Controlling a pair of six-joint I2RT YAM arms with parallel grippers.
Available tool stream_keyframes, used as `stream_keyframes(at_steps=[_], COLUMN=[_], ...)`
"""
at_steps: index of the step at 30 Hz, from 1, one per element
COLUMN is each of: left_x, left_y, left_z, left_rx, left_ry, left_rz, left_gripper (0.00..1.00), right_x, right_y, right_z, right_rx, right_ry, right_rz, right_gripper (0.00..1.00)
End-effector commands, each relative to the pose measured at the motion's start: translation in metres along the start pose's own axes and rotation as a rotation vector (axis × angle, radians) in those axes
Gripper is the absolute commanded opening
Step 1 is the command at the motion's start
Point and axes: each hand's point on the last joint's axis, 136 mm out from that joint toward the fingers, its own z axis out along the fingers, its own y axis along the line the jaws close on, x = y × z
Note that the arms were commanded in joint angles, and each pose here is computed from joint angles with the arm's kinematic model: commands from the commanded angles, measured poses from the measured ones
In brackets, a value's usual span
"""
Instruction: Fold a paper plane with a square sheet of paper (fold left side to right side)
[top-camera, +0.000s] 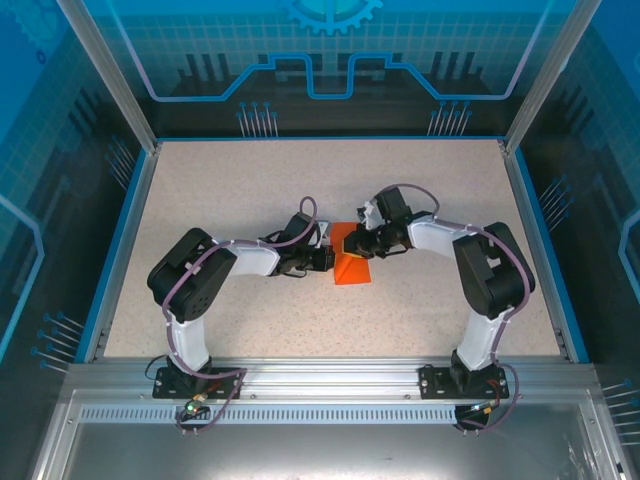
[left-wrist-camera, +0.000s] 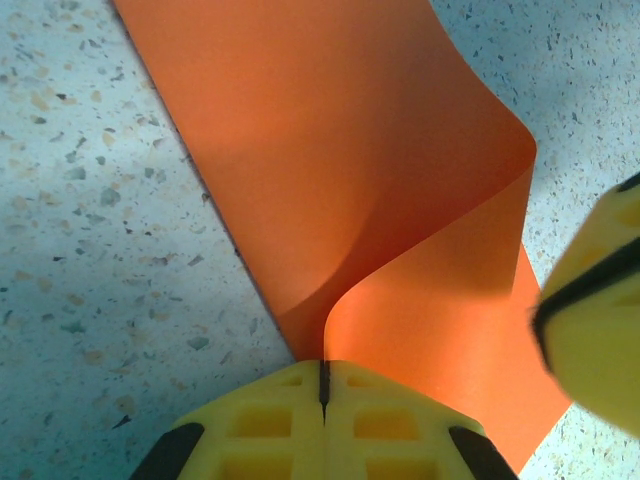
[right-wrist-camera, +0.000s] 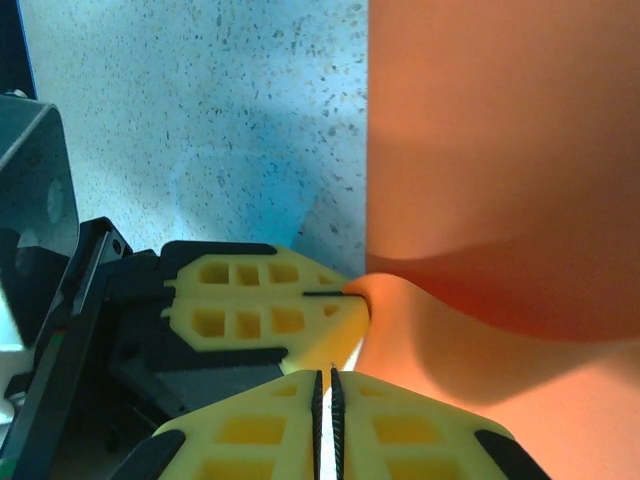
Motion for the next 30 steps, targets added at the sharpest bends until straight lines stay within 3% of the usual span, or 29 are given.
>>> stream_keyframes(at_steps=[1, 30], left_x=[0.008, 0.007], left_y=[0.007, 0.007], left_z=[0.009, 0.014], left_rx=[-0.011, -0.024], left_ry=[0.041, 0.068], left_rz=[0.017, 0.025], left_gripper=[0.0, 0.0], right_x=[-0.002, 0.017], right_y=[0.008, -0.039], right_z=[0.011, 0.017], right_rx=[-0.017, 0.177], right_ry=[0.021, 0.073], right_rz=[-0.006, 0.008], right_gripper=[0.14, 0.13])
